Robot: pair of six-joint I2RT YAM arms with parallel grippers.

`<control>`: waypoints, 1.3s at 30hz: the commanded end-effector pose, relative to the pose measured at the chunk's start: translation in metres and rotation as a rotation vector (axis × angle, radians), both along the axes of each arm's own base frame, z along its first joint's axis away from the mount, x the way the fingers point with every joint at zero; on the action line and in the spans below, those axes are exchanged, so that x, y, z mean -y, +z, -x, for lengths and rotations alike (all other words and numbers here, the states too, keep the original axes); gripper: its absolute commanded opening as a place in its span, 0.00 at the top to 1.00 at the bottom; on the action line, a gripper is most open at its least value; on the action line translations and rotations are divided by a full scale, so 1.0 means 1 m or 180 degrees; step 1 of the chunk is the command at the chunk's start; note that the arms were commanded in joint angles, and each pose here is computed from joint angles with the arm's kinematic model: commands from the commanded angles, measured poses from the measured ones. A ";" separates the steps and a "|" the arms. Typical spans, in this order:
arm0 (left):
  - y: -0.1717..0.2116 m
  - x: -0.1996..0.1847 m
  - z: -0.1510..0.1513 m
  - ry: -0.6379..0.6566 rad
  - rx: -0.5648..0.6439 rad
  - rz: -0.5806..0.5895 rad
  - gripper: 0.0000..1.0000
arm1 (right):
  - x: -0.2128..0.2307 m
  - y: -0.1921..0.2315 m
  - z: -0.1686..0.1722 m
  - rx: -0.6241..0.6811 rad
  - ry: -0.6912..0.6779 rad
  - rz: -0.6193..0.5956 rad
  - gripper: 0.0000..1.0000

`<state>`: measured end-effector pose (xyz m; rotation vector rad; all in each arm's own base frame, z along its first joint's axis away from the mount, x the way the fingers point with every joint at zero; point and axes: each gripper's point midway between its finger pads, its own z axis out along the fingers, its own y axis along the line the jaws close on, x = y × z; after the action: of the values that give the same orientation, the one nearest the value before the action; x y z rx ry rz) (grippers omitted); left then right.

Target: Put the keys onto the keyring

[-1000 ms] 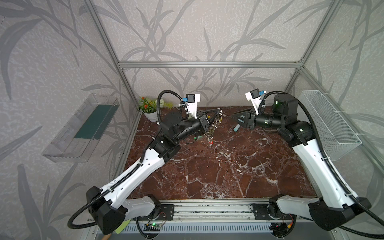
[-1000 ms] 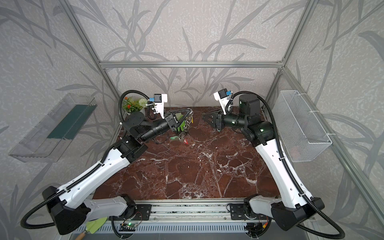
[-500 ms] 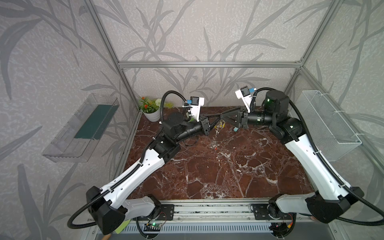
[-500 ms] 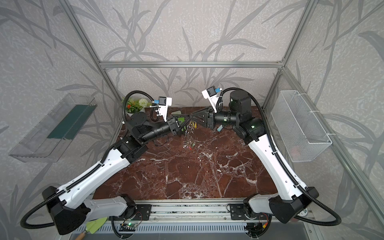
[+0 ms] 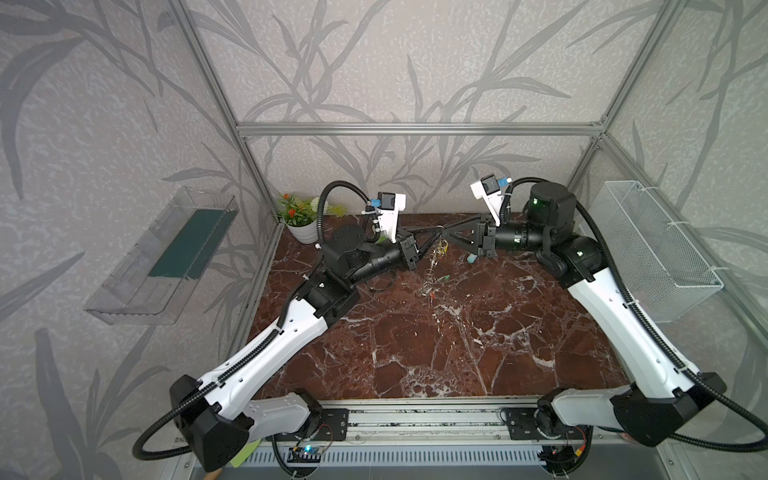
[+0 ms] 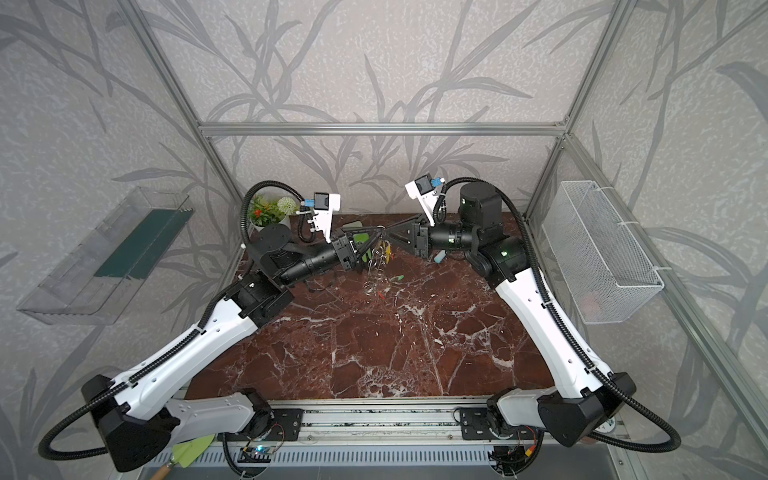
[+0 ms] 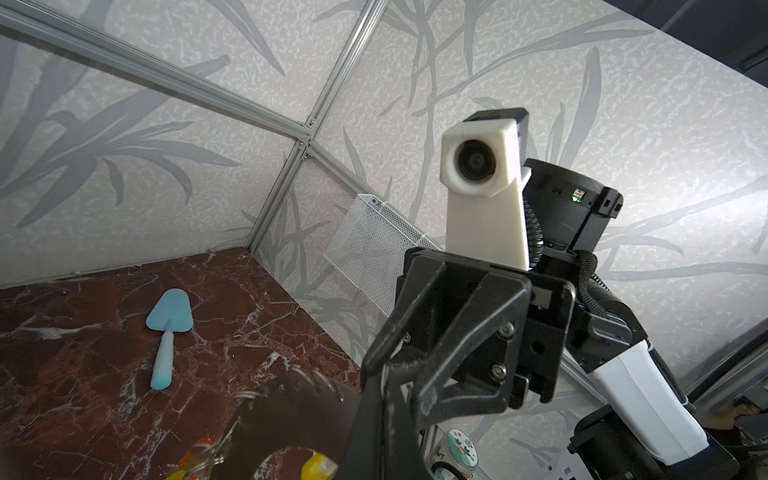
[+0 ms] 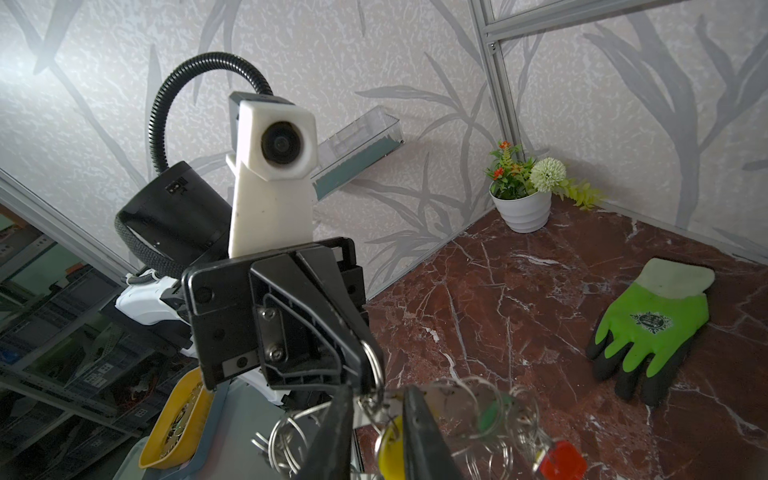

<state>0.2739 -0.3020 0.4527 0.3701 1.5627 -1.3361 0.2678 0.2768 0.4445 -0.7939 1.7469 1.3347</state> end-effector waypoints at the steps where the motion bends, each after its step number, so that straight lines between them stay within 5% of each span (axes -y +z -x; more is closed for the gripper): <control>1: 0.031 -0.013 0.010 0.0081 0.0273 0.0195 1.00 | -0.001 0.005 0.006 0.0023 0.0112 -0.0099 0.77; 10: 0.029 -0.011 0.011 0.0031 0.0249 0.0178 1.00 | -0.005 0.014 0.012 0.0015 0.0301 -0.0254 0.81; 19: 0.030 -0.011 0.012 0.0028 0.0250 0.0182 1.00 | -0.007 0.009 0.010 -0.0037 0.0313 -0.0251 1.00; 27: 0.024 -0.006 0.015 -0.0083 0.0158 0.0050 1.00 | -0.006 0.006 0.009 -0.0028 0.0271 -0.0214 1.00; 33: 0.019 -0.009 0.023 -0.0193 0.0125 -0.0226 0.79 | -0.005 0.001 0.008 0.0010 0.0257 -0.0112 1.00; 39: 0.020 -0.017 0.023 -0.0288 0.0079 -0.0307 0.75 | -0.005 0.000 0.009 0.0023 0.0275 -0.0080 1.00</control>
<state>0.2652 -0.2900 0.4542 0.4543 1.6483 -1.2992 0.2612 0.2817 0.4369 -0.8390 1.7375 1.4235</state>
